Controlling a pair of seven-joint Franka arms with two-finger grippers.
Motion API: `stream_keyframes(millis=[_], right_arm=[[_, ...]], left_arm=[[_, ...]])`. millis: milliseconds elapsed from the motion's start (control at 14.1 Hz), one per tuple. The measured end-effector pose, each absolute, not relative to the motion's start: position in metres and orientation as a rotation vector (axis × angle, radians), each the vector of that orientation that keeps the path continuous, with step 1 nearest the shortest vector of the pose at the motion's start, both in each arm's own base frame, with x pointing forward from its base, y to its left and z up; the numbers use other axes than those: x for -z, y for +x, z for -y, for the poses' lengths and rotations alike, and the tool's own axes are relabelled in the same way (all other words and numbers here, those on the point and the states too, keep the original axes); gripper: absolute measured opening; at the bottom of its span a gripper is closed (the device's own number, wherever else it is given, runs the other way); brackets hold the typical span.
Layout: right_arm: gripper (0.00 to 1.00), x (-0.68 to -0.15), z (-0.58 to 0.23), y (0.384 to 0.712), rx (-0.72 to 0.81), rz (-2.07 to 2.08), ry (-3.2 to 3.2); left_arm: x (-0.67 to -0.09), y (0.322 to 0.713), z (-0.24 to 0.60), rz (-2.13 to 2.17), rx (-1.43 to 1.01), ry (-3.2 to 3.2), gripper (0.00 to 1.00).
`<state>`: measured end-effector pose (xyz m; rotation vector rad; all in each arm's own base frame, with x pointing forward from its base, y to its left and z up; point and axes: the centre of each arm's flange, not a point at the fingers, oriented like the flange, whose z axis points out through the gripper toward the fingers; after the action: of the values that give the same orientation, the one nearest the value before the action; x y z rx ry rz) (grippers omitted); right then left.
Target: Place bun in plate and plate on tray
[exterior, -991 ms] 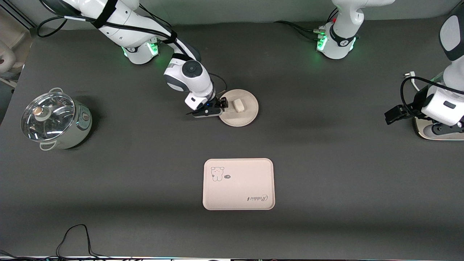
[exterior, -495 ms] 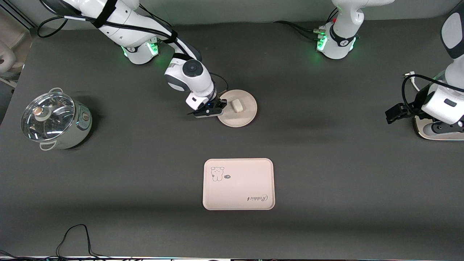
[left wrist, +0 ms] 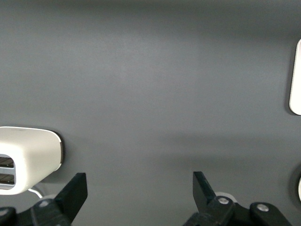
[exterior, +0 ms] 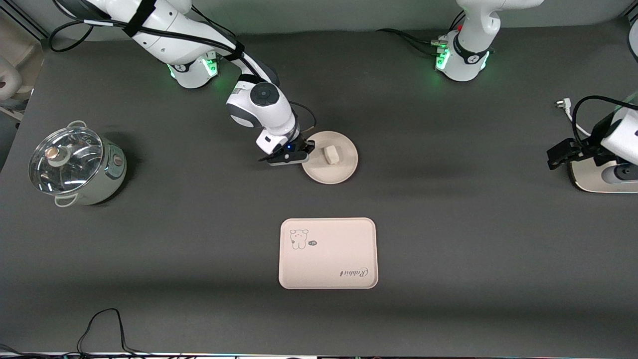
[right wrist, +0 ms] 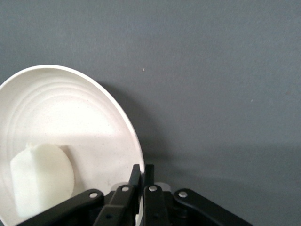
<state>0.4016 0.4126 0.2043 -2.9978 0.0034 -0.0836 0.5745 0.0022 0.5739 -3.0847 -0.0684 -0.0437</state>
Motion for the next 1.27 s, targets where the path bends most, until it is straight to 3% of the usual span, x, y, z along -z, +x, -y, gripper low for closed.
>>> stream_keyframes(millis=[566, 1061, 1274], right_arm=[[0.04, -0.264, -0.432, 0.46, 0.012, -0.165, -2.942], [0.04, -0.376, -0.417, 0.557, 0.042, -0.166, -2.821], [0.04, -0.388, -0.389, 0.606, 0.101, -0.175, -2.782]], left_arm=[[-0.573, 0.576, -0.004, 0.07, 0.034, -3.084, 1.0], [-0.564, 0.575, -0.004, 0.07, -0.031, -3.082, 1.0], [-0.564, 0.573, -0.004, 0.071, -0.058, -3.081, 1.0]])
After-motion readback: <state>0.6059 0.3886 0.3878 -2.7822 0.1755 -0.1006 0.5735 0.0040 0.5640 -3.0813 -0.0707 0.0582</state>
